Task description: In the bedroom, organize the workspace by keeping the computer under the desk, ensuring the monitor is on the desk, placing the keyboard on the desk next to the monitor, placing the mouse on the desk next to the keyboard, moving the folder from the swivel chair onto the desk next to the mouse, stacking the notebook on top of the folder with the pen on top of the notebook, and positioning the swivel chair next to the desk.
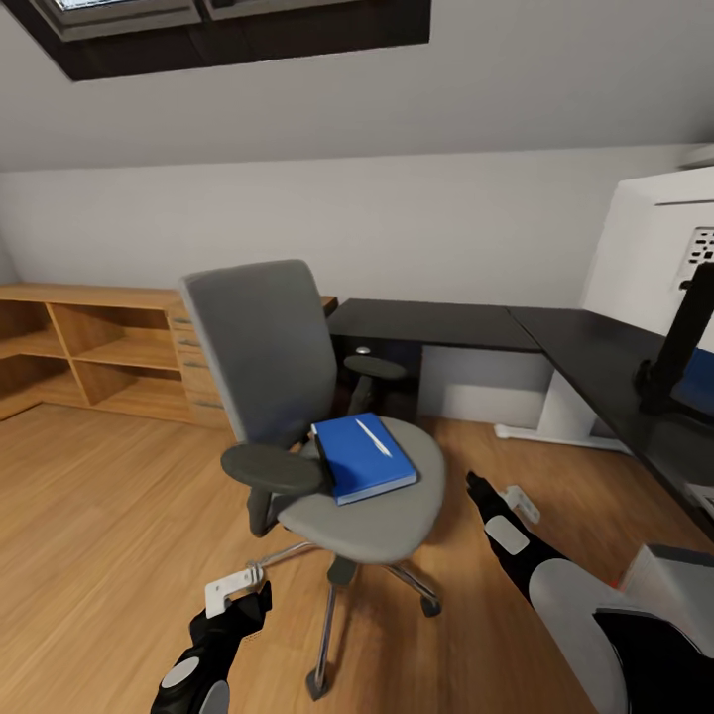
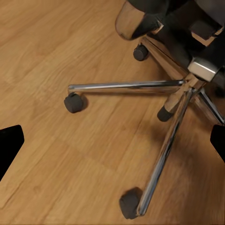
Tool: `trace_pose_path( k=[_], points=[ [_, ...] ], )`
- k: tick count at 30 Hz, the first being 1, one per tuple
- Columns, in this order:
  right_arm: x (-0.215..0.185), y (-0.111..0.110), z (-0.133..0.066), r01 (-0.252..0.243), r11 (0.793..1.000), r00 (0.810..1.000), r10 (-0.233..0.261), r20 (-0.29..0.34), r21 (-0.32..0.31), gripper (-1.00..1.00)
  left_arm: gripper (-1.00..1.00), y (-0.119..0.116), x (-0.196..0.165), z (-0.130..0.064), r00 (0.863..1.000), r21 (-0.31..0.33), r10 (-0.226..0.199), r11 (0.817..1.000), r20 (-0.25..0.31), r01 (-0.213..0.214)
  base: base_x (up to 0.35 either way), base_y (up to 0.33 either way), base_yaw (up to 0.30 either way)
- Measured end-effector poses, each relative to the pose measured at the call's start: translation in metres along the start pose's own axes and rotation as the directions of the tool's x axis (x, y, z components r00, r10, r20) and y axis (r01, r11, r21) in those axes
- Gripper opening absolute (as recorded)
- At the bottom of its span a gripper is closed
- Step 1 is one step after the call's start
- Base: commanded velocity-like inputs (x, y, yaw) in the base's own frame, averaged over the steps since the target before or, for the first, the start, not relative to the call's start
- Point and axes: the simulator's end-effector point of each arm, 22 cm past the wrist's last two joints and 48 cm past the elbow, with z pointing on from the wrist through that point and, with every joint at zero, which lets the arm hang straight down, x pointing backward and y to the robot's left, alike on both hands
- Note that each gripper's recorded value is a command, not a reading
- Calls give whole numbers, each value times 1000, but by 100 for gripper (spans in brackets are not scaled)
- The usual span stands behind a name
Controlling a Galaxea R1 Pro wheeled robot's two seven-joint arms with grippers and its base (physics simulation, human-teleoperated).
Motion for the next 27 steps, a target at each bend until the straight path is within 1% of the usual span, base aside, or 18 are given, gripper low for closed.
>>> trace_pose_path(
  k=[7, 13, 22, 27],
  points=[
    [1, 0, 0, 0, 1000, 1000, 0, -1, 1, 100, 100, 0, 0, 0, 1000, -1, 0, 1000, 0, 0, 187, 0, 0],
    [2, 0, 0, 1, 1000, 1000, -1, -4, 1, 100, 100, 1, 0, 0, 1000, -1, -1, 1000, 0, 1, 67, 0, 39],
    [8, 2, -1, -1, 1000, 1000, 1, -11, -2, 100, 100, 12, -4, 2, 1000, -24, -13, 1000, 8, 13, 5, 0, 161],
    [8, 3, -1, -2, 1000, 1000, 2, -11, -2, 100, 100, 13, -4, 2, 1000, -25, -14, 1000, 8, 14, 0, 0, 186]
  ],
)
